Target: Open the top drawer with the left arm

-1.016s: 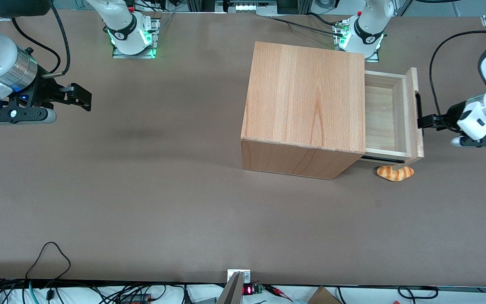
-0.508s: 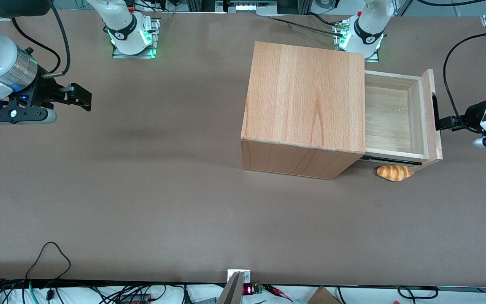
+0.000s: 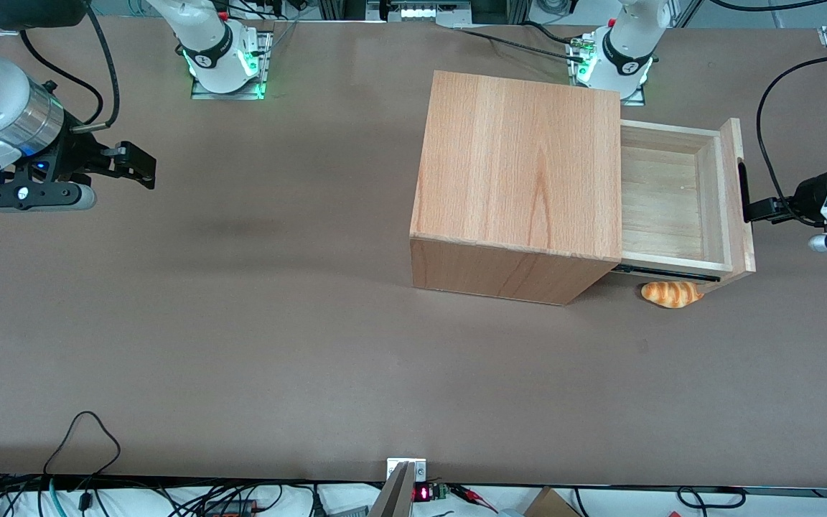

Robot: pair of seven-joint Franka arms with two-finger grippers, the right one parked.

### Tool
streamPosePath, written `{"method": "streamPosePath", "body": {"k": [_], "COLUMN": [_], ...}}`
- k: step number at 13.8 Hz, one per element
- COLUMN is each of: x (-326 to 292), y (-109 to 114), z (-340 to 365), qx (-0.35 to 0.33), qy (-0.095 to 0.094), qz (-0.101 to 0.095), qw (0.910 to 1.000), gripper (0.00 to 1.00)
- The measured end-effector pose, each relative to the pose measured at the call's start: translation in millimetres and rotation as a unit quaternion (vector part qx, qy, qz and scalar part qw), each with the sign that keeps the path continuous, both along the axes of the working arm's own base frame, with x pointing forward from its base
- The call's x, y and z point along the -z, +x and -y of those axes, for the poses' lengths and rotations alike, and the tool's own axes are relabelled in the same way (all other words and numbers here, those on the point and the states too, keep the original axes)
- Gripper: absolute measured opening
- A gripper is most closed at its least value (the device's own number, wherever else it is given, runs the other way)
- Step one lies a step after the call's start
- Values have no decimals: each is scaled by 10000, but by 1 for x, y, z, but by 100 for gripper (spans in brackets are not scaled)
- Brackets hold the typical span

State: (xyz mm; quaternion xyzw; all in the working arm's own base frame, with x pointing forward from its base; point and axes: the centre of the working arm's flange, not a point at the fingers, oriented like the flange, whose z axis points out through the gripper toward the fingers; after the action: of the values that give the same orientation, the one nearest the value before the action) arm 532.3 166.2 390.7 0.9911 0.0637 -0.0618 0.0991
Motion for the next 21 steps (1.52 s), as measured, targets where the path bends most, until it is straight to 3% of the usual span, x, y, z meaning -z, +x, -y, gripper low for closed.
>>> {"method": "streamPosePath", "body": {"k": [10, 19, 21], "x": [-56, -147, -161], "y": [10, 24, 31], "z": [-7, -1, 15], "qx": [180, 391, 594], "qy": [-123, -62, 129], "qz": [-98, 198, 265], "qw": [9997, 9990, 9978], "gripper": [100, 100, 100]}}
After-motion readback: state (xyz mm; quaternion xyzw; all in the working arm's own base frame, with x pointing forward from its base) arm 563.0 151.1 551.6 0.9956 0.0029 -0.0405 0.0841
